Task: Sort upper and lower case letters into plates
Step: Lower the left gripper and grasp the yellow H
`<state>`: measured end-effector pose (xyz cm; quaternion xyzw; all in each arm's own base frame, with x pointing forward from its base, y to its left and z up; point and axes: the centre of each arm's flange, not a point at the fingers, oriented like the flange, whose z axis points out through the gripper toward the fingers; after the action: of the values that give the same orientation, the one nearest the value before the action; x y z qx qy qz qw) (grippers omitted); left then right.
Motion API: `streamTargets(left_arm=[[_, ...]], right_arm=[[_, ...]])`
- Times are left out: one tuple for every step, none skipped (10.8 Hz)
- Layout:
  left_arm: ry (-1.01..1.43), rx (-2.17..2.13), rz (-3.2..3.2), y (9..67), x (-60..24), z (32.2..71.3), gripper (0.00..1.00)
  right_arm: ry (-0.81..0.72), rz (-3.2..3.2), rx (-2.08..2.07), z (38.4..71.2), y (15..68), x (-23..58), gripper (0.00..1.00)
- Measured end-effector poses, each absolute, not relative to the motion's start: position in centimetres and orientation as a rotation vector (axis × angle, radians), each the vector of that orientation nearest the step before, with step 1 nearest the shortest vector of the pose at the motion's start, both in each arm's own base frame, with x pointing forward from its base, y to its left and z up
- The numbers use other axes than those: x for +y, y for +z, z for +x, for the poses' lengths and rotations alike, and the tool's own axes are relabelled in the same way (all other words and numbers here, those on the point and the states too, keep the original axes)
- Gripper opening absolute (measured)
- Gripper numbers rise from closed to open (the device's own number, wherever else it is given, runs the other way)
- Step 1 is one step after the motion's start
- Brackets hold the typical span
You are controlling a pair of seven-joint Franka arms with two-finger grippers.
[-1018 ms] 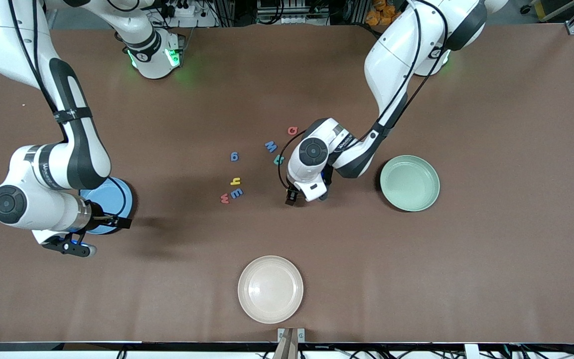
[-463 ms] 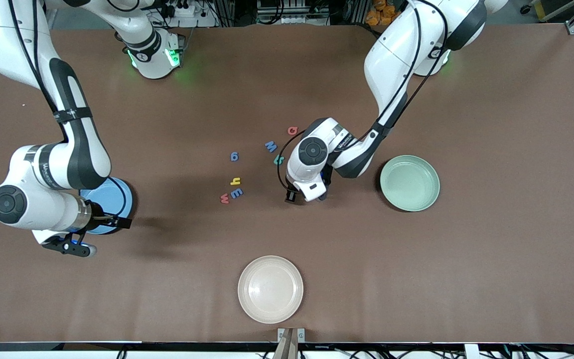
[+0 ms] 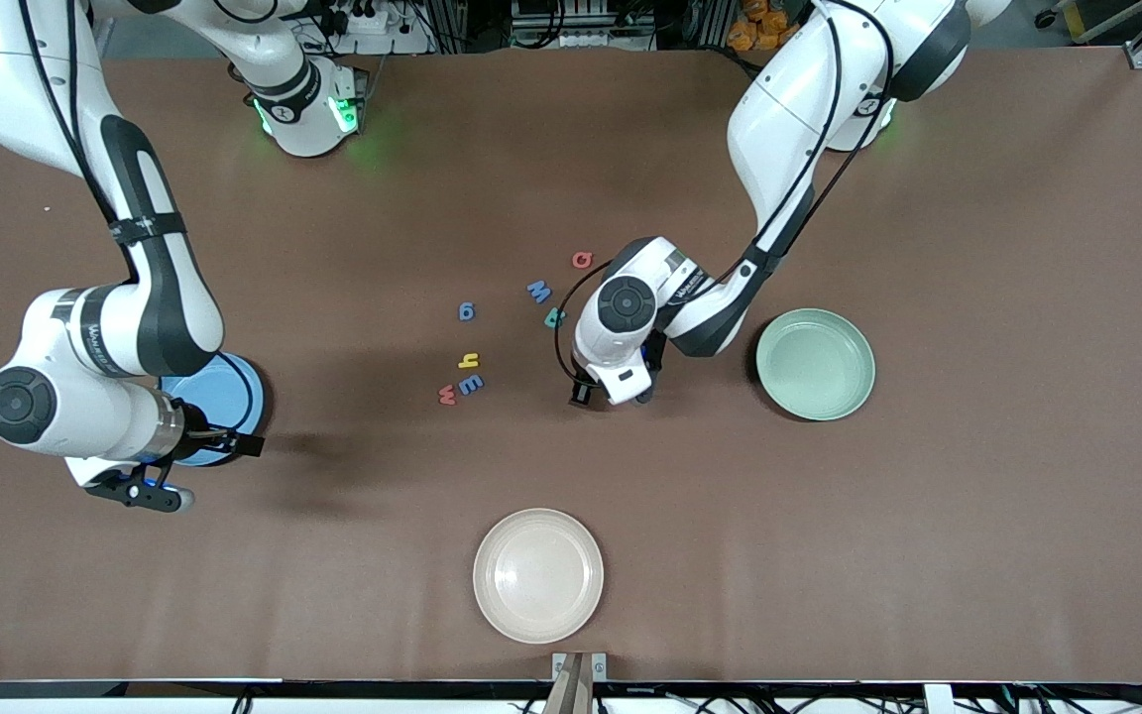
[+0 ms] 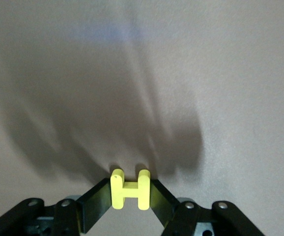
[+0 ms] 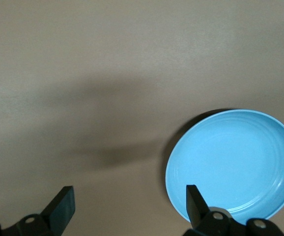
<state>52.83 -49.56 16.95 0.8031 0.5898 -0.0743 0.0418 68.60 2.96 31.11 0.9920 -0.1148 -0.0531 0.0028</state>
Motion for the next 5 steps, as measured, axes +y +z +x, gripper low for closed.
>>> streamTargets(left_arm=[[-0.233, 1.775, 2.508, 17.5, -48.9, 53.3, 0.40], [-0.242, 1.743, 2.565, 18.4, -48.1, 53.8, 0.40], [-0.256, 1.688, 2.639, 19.5, -47.1, 54.2, 0.40], [-0.278, 1.589, 2.739, 20.7, -46.0, 54.5, 0.40], [-0.304, 1.480, 2.831, 21.7, -44.8, 54.9, 0.40]], right_arm=[[-0.161, 3.105, -0.395, 68.6, 31.1, 3.7, 1.00], [-0.152, 3.100, -0.431, 68.7, 30.8, 4.7, 1.00], [-0.145, 3.092, -0.470, 68.7, 30.3, 6.3, 1.00], [-0.142, 3.083, -0.509, 68.5, 29.8, 8.5, 1.00], [-0.141, 3.071, -0.555, 68.2, 29.4, 11.2, 1.00]])
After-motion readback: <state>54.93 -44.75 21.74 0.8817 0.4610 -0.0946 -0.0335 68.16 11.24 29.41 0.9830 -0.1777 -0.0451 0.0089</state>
